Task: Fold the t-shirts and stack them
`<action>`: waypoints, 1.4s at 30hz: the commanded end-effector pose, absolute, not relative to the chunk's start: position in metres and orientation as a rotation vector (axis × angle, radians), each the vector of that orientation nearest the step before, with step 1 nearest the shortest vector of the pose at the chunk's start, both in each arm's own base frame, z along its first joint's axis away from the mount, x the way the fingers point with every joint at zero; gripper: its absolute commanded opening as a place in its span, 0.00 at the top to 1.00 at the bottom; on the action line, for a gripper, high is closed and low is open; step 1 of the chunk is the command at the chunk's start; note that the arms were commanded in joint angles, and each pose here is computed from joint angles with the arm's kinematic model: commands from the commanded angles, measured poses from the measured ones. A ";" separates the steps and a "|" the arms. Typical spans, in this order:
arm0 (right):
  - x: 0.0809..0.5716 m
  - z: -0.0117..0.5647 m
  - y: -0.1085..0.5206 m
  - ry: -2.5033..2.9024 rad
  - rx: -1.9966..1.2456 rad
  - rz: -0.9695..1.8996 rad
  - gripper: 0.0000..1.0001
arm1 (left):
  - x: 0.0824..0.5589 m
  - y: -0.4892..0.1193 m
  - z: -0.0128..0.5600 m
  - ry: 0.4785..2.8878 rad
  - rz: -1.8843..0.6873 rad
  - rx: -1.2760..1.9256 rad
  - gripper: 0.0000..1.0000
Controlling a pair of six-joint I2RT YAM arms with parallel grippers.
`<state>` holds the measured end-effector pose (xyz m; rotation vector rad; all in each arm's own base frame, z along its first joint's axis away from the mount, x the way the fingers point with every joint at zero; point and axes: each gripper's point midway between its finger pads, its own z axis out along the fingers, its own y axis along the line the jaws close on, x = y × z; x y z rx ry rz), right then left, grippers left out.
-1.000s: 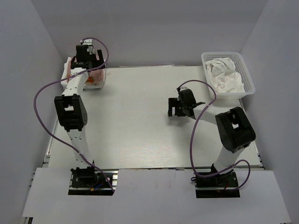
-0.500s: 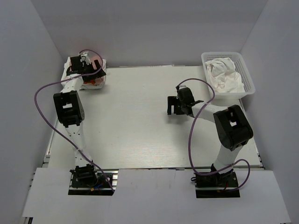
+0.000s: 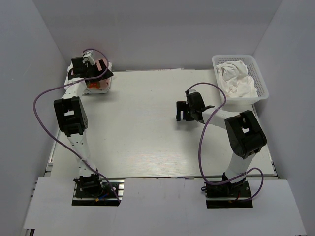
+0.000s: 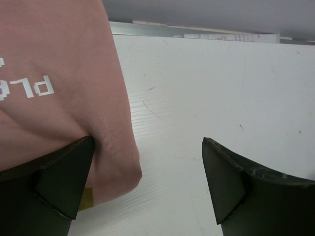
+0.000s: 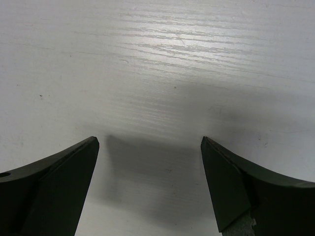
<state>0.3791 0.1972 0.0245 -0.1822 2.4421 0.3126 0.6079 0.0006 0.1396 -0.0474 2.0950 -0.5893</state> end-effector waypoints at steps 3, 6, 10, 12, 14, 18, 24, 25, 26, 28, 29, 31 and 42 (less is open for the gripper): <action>0.343 -0.015 0.180 2.637 -0.202 0.230 0.10 | 0.611 -0.017 0.174 2.031 -0.675 0.024 0.00; 0.343 -0.016 0.181 2.642 -0.205 0.231 0.10 | 0.610 -0.024 0.158 2.049 -0.739 0.045 0.00; 0.344 -0.019 0.181 2.645 -0.204 0.231 0.10 | 0.601 -0.035 0.142 2.072 -0.783 0.069 0.00; 0.344 -0.019 0.182 2.651 -0.209 0.231 0.10 | 0.603 -0.038 0.139 2.070 -0.767 0.082 0.00; 0.344 -0.020 0.183 2.652 -0.210 0.234 0.10 | 0.604 -0.034 0.129 2.096 -0.741 0.052 0.00; 0.345 -0.016 0.181 2.643 -0.204 0.230 0.10 | 0.604 -0.029 0.118 2.139 -0.718 0.037 0.00; 0.344 0.008 0.181 2.590 -0.195 0.251 0.10 | 0.617 -0.021 0.170 2.076 -0.649 0.029 0.00; 0.345 0.023 0.181 2.554 -0.193 0.264 0.10 | 0.614 -0.023 0.192 2.048 -0.650 0.046 0.00; 0.345 0.028 0.182 2.539 -0.193 0.272 0.10 | 0.607 -0.024 0.201 2.053 -0.652 0.044 0.00; 0.342 0.038 0.182 2.519 -0.189 0.291 0.10 | 0.593 -0.030 0.225 2.043 -0.651 0.043 0.00; 0.342 0.059 0.182 2.462 -0.174 0.319 0.10 | 0.576 -0.036 0.265 1.989 -0.635 0.060 0.00; 0.337 0.076 0.181 2.417 -0.164 0.359 0.10 | 0.545 -0.041 0.257 2.026 -0.629 -0.009 0.00; 0.302 0.157 0.170 2.120 -0.020 0.554 0.10 | 0.347 -0.063 0.244 1.895 -0.624 -0.289 0.00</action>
